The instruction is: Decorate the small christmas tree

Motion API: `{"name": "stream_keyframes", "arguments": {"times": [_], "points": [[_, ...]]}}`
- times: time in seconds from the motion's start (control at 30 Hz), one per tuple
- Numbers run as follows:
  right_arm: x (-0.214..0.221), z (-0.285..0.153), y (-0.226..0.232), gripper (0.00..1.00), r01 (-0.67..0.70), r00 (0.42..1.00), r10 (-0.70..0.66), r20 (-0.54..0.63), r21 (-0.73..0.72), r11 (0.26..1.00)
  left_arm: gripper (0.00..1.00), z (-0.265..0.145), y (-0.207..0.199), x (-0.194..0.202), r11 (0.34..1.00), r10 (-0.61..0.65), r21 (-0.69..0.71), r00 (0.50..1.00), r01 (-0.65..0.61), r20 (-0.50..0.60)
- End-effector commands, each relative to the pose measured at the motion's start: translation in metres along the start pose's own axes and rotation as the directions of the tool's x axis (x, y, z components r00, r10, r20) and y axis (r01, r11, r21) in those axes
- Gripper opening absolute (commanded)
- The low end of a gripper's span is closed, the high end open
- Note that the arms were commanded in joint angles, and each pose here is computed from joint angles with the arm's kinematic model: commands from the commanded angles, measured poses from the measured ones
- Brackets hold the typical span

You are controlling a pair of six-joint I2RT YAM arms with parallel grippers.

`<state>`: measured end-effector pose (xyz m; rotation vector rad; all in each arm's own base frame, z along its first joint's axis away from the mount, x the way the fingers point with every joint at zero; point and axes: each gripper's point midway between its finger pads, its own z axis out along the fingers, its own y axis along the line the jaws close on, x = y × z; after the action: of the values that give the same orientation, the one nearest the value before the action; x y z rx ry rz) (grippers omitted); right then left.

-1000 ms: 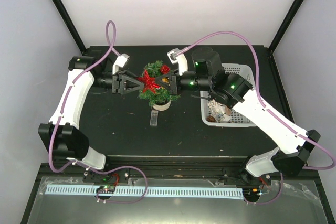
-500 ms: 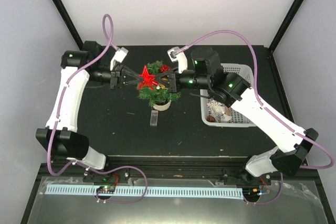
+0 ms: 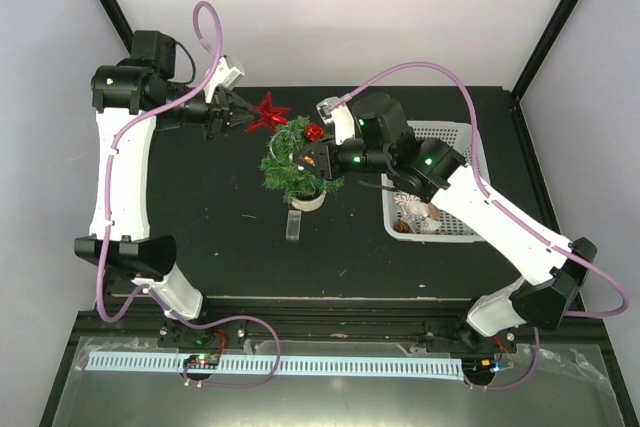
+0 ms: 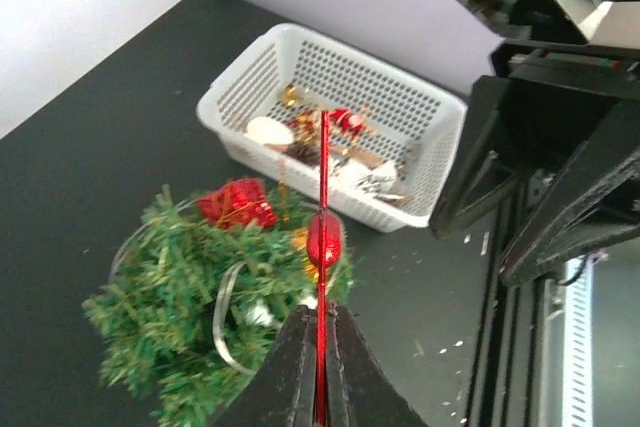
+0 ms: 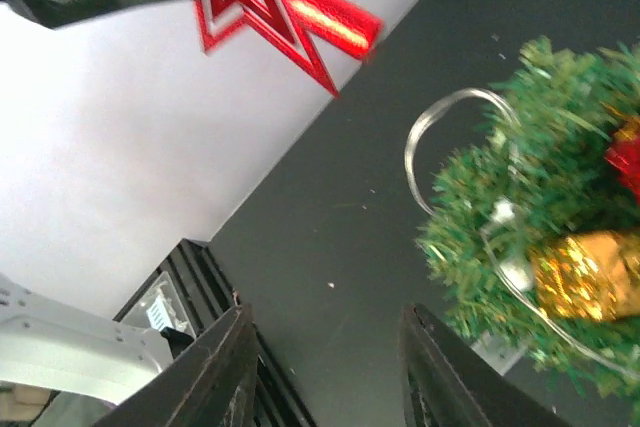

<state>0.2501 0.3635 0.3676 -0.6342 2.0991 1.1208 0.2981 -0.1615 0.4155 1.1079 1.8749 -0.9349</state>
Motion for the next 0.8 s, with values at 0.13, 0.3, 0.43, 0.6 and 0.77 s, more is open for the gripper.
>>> {"name": "stream_keyframes", "arguments": {"times": [0.13, 0.3, 0.43, 0.6, 0.77], "points": [[0.001, -0.012, -0.051, 0.43, -0.064, 0.998, 0.058, 0.034, 0.211, 0.975, 0.01, 0.001, 0.038, 0.007, 0.982, 0.066, -0.168, 0.99, -0.087, -0.128], [-0.001, -0.016, -0.063, 0.43, -0.083, 0.996, 0.074, 0.044, 0.24, 0.967, 0.02, 0.011, 0.05, 0.022, 0.98, 0.059, -0.176, 0.979, -0.095, -0.196], [0.002, -0.012, -0.065, 0.42, -0.089, 0.996, 0.084, 0.034, 0.238, 0.967, 0.01, 0.023, 0.056, 0.031, 0.984, 0.047, -0.155, 0.972, -0.085, -0.229], [0.005, -0.011, -0.067, 0.42, -0.093, 0.996, 0.089, 0.028, 0.236, 0.967, 0.02, 0.034, 0.065, 0.035, 0.984, 0.045, -0.154, 0.966, -0.086, -0.253], [0.009, -0.01, -0.07, 0.41, -0.099, 0.995, 0.097, 0.024, 0.238, 0.966, 0.02, 0.042, 0.076, 0.038, 0.978, 0.06, -0.175, 0.957, -0.113, -0.284]]}}
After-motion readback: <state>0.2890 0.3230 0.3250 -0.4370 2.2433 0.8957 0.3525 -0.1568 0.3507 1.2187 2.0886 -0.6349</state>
